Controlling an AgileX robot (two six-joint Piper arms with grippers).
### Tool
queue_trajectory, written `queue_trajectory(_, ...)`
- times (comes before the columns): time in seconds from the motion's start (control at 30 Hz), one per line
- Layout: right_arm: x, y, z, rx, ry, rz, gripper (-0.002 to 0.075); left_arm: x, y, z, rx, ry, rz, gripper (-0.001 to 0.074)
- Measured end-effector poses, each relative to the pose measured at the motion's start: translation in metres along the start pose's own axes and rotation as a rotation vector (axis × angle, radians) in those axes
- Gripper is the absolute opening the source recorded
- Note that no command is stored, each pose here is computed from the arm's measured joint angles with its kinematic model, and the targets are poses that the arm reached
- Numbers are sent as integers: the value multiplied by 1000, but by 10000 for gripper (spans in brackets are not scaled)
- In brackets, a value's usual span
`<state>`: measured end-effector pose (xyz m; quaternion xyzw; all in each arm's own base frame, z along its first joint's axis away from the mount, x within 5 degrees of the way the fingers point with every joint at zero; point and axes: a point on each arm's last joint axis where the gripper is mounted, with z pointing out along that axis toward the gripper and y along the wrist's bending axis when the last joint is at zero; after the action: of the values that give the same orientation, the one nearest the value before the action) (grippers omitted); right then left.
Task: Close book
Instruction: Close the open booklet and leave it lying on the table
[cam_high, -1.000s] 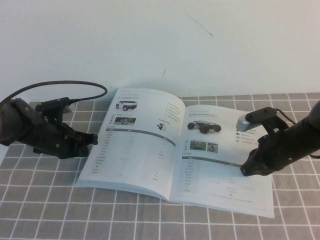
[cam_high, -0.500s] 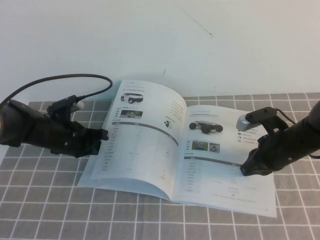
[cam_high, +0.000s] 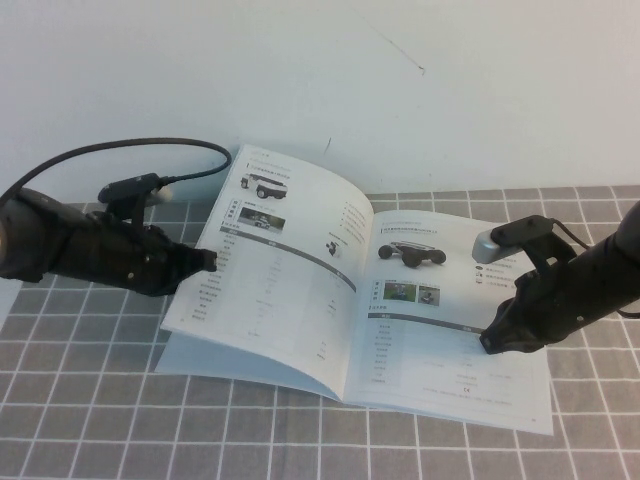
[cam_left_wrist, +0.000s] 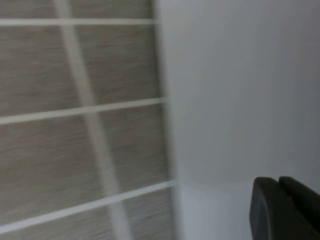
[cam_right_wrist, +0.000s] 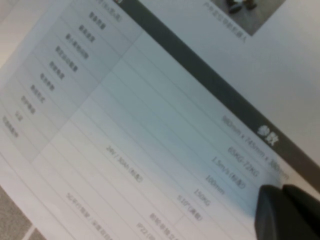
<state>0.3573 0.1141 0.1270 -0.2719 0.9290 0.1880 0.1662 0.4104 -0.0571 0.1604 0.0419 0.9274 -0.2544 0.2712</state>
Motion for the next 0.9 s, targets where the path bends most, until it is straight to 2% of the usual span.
queue_trajectory(0.13,0,0,0,0,0,0,-3,2,12,-1,-126,26,42,-4)
queue_trajectory(0.23,0,0,0,0,0,0,-3,4,16,-1,-171,42,52,-4)
queue_trajectory(0.9,0,0,0,4,-4,1,-3,7,21,-3,-239,82,11,-4)
